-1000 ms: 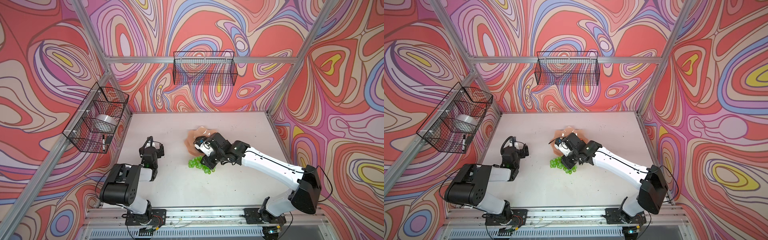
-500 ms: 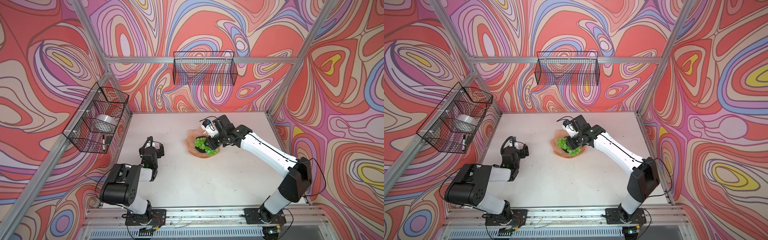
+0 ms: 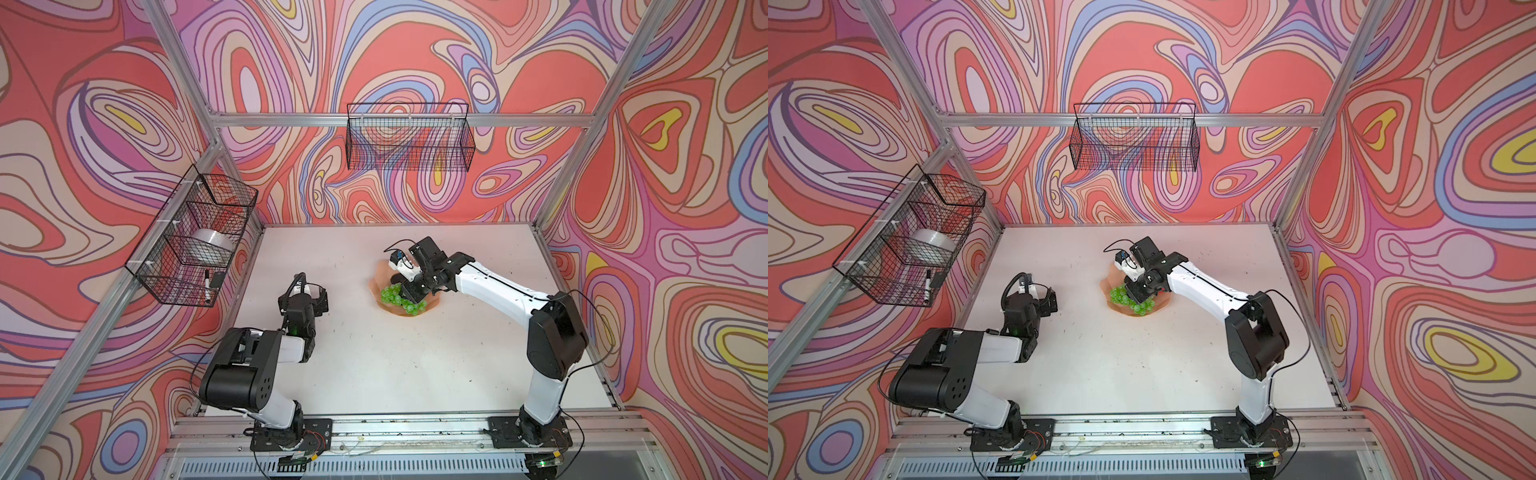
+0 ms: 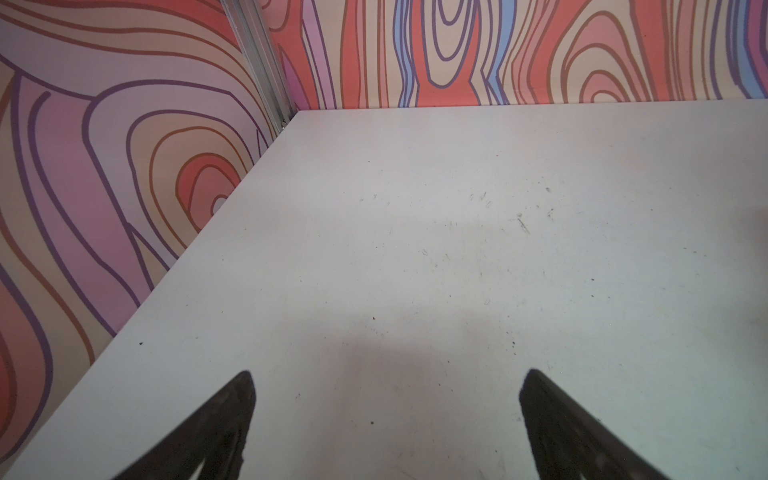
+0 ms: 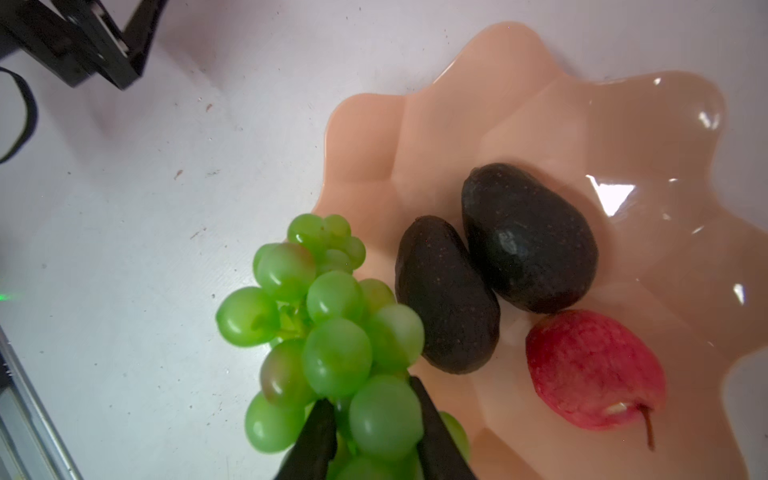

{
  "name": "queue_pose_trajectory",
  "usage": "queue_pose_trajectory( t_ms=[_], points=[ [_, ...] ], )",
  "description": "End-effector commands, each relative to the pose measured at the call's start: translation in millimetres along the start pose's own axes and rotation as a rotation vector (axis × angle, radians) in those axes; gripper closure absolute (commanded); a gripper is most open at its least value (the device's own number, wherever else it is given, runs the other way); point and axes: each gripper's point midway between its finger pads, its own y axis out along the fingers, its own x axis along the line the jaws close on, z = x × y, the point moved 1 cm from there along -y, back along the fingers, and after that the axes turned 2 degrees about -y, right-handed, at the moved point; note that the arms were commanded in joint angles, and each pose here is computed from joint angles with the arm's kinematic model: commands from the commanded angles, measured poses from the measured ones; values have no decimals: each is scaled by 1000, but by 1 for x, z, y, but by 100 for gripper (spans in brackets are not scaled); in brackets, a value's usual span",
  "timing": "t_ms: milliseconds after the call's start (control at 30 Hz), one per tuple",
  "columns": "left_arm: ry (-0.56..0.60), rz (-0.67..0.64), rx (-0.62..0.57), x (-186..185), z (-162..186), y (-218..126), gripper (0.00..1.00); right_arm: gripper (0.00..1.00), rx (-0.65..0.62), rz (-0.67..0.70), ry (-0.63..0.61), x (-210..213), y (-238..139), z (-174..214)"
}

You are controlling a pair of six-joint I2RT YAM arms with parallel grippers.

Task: Place and organize the fake fruits in the fruit bowl
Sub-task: 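Carry the grapes with the right gripper into the bowl and release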

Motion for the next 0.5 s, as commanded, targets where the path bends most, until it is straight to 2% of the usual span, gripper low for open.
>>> queue_pose_trajectory(
  t_ms=[0, 100, 267, 467],
  points=[
    [-4, -7, -17, 1, -6, 2, 0, 72, -17, 32, -51, -7, 6, -6],
    [-4, -7, -16, 1, -6, 2, 0, 68, 8, 44, -50, -11, 14, -1],
    [-3, -7, -16, 1, -6, 2, 0, 43, 6, 34, -40, -9, 15, 1],
    [-4, -7, -16, 1, -6, 2, 0, 29, -10, 56, -31, -12, 10, -3]
  ],
)
